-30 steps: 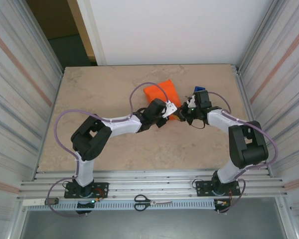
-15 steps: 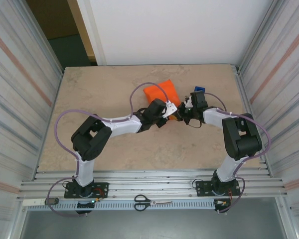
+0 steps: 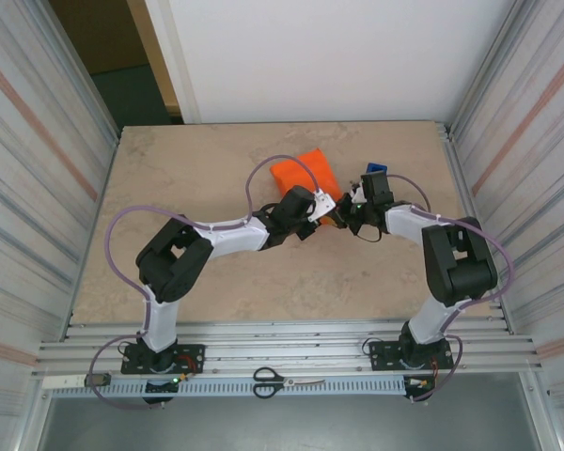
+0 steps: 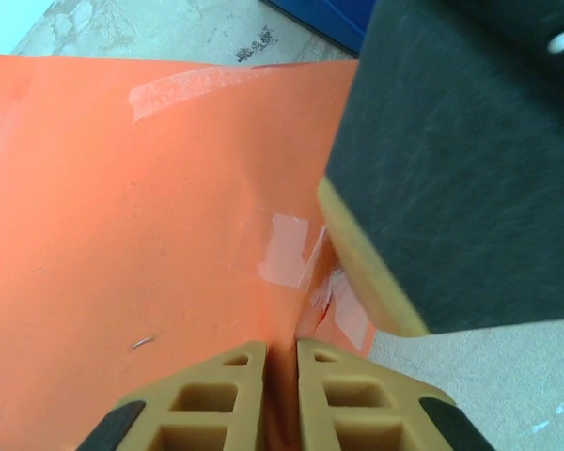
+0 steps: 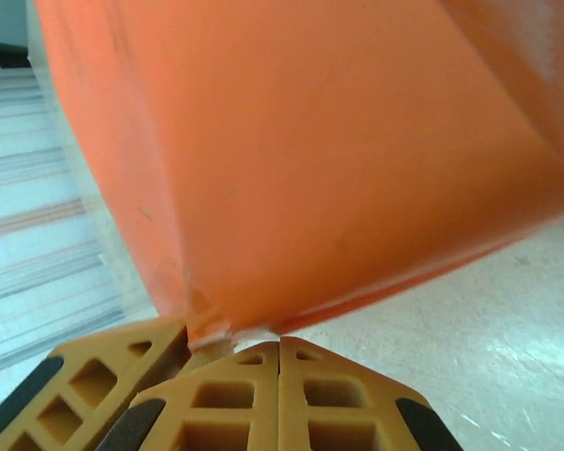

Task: Wrap the gift box in paper
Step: Stick the wrapping paper to the gift box.

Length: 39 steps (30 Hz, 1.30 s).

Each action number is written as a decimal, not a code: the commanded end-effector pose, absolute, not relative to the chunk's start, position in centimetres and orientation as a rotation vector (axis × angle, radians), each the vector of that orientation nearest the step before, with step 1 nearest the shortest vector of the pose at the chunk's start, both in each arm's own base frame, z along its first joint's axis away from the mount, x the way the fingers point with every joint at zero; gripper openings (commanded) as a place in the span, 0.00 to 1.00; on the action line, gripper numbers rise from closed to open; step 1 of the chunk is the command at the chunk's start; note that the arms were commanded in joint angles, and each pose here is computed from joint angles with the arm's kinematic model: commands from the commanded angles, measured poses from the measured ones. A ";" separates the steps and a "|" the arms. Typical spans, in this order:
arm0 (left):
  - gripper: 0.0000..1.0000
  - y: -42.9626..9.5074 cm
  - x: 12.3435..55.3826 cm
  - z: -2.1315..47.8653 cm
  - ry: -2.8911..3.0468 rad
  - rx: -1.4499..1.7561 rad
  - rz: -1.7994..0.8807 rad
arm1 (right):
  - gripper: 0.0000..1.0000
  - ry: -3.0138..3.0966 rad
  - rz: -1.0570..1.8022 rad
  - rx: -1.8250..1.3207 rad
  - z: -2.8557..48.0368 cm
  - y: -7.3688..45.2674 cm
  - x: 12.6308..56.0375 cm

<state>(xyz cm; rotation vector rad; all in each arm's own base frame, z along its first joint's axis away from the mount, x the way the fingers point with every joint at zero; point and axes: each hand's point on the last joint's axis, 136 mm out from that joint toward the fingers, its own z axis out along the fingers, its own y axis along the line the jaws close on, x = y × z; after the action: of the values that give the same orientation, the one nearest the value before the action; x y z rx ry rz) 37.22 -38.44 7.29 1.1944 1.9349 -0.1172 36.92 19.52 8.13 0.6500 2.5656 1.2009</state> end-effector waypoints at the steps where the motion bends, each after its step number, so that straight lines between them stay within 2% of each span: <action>1: 0.12 -31.6 27.5 -7.9 2.385 1.575 -0.069 | 0.04 2.572 1.109 0.609 8.5 18.4 35.6; 7: 0.12 -31.5 27.5 -7.9 2.389 1.571 -0.063 | 0.02 2.563 1.165 0.608 7.6 19.3 35.7; 17: 0.12 -31.5 27.6 -7.8 2.385 1.568 -0.059 | 0.01 2.412 1.226 0.585 8.4 21.7 39.8; 29: 0.12 -31.7 28.0 -6.9 2.366 1.562 -0.054 | 0.06 2.408 1.069 0.638 7.7 16.5 34.7; 31: 0.14 -31.9 28.3 -6.1 2.356 1.553 -0.048 | 0.09 2.407 1.024 0.647 8.1 15.2 34.3; 34: 0.17 -32.3 28.9 -4.7 2.334 1.537 -0.054 | 0.19 2.399 0.970 0.603 9.8 14.1 34.6; 39: 0.27 -34.1 31.0 0.8 2.258 1.472 -0.126 | 0.33 2.428 0.902 0.525 11.5 13.5 35.6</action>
<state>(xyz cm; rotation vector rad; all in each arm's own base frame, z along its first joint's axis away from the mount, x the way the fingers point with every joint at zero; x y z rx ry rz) 36.94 -38.86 8.82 1.2166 1.9365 -0.1449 35.63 14.03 10.78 0.6064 2.3919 0.9792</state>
